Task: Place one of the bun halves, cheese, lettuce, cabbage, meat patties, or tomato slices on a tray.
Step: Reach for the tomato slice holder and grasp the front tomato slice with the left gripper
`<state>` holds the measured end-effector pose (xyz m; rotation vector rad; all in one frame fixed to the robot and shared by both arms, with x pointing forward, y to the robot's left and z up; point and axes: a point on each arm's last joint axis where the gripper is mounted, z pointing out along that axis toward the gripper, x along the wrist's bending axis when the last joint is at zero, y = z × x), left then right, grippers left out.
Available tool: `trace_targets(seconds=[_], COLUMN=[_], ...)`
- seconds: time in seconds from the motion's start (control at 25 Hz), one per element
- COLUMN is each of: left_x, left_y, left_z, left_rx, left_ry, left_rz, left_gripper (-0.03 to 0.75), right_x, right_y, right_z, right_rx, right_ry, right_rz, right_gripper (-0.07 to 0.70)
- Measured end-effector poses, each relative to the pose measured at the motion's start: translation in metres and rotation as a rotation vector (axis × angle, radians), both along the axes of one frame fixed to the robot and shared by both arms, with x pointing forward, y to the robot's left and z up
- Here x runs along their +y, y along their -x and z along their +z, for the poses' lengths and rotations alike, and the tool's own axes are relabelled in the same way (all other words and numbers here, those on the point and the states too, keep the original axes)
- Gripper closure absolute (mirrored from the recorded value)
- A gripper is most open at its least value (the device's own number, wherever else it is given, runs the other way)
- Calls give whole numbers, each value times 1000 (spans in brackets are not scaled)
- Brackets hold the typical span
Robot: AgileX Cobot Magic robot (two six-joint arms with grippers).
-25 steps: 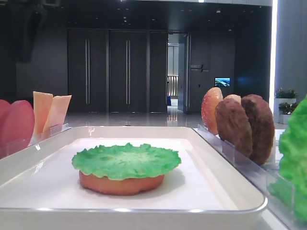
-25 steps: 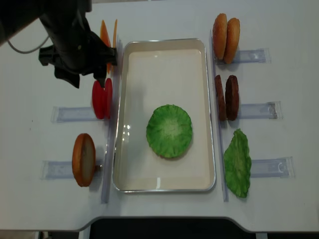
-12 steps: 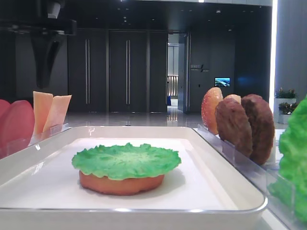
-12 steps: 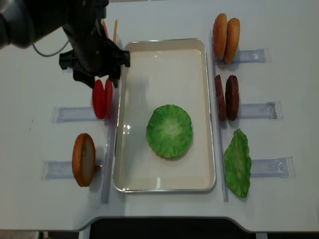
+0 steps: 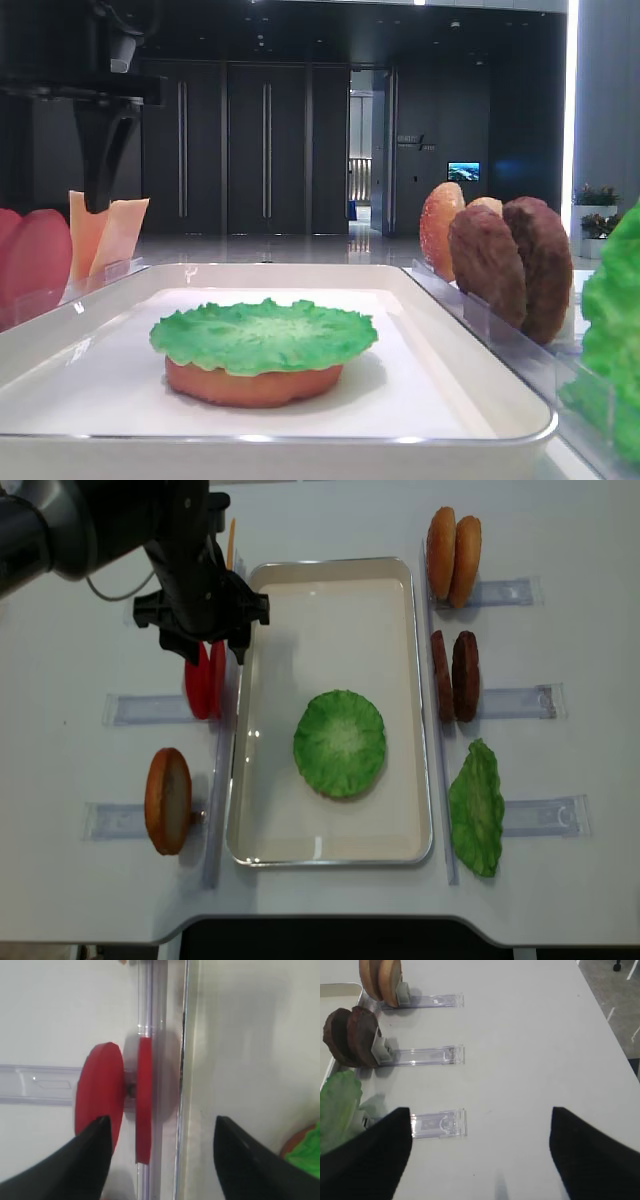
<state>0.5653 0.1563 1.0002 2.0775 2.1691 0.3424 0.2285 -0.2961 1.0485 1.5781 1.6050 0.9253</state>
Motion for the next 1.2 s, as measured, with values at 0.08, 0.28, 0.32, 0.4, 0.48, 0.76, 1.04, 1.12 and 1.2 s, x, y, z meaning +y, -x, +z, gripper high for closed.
trace_targets(seconds=[0.08,0.28,0.32,0.4,0.48,0.76,1.04,1.12,1.2], left_x=[0,-1,-2,-2,-2,-1,2,3,3], left_y=[-1,-4,-5,-6,-9,-9,-8,-8,-8], left_z=[-2,-12,-15,-19,-22,-22,-22,-22,-22], left_rx=[0,17,20,26,28,33,55,58,64], left_ry=[-3,-18,-24,-32,-43,-60,-78,-81,-86], left_rz=[-2,-7,-9,-12,-16,-36,-58,-67,-71], left_gripper=[230,230,230,230,230,246,283,284,295], right_x=[0,0,0,0,0,0,0,0,0], right_y=[0,0,0,0,0,0,0,0,0], right_z=[0,0,0,0,0,0,0,0,0], right_rx=[0,0,0,0,0,0,0,0,0], right_ry=[0,0,0,0,0,0,0,0,0], right_rz=[0,0,0,0,0,0,0,0,0], right_gripper=[92,92,92,92,92,92,92,92,92])
